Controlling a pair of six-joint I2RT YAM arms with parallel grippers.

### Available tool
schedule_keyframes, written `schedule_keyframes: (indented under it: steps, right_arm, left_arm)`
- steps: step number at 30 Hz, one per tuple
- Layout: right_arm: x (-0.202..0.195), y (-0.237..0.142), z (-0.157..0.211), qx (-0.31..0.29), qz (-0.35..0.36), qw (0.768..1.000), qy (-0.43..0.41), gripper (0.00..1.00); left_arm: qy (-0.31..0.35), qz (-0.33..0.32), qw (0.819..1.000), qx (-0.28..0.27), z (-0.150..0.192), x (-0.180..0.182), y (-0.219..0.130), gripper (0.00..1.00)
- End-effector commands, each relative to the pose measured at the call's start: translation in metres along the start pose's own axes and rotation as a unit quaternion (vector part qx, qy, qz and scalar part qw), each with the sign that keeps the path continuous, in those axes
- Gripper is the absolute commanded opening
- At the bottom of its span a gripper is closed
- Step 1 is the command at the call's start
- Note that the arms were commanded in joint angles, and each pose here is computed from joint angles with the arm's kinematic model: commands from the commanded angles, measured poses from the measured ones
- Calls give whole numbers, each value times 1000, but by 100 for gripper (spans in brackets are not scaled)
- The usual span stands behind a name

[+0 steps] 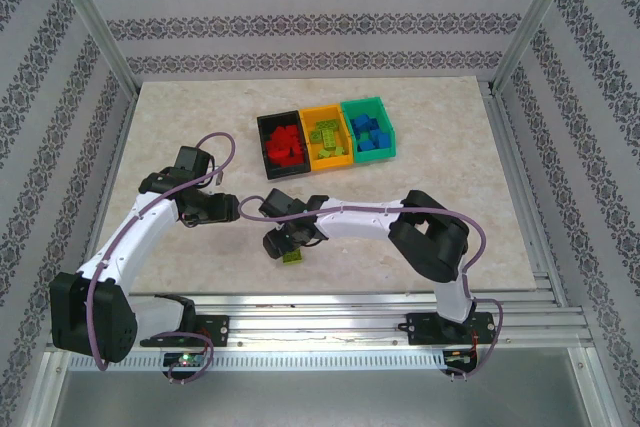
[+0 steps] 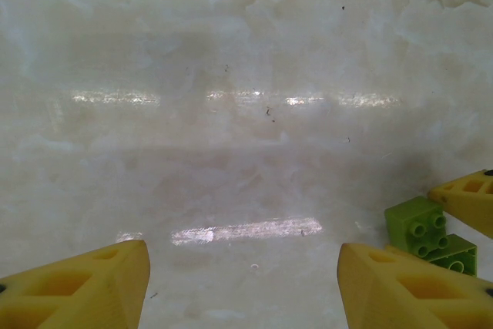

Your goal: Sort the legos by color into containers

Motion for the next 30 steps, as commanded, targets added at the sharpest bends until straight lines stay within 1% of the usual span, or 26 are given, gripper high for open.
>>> schedule_keyframes:
  steps: [1,9,13,20,27,30]
  right_arm:
    - [-2,5,4,12,30,999,-14,54]
    - [-4,1,4,4,35,999,-17,41]
    - [-2,-7,-1,-13,27,999,-15,38]
    - [-6,-42,-20,-88,-2,996,6,35]
    - [-34,-80,-47,-181,-57,979,72,32]
    - [-51,-89,-58,-195,-72,973,98,31]
  left_arm:
    - [4,-3,1000,-17,-2,2,-4,65]
    - [3,-3,1000,-14,-2,3,-3,66]
    - [4,-3,1000,-15,-2,3,-3,65]
    - [4,-2,1000,-15,-2,2,-3,66]
    - [3,-5,1000,-13,-2,3,-2,66]
    - [3,-5,1000,-12,-2,3,-2,66]
Point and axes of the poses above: each hand's point on the last joint's axis, 136 mm out from that joint toward the fingers, its own y axis out along the fingers, its own x axis along the line the jaws close on, z = x × y, the point moved 6 cm from there along -y, back along the fingers, and after that the axes turned 7 degrees about y, right-handed, at the moved point
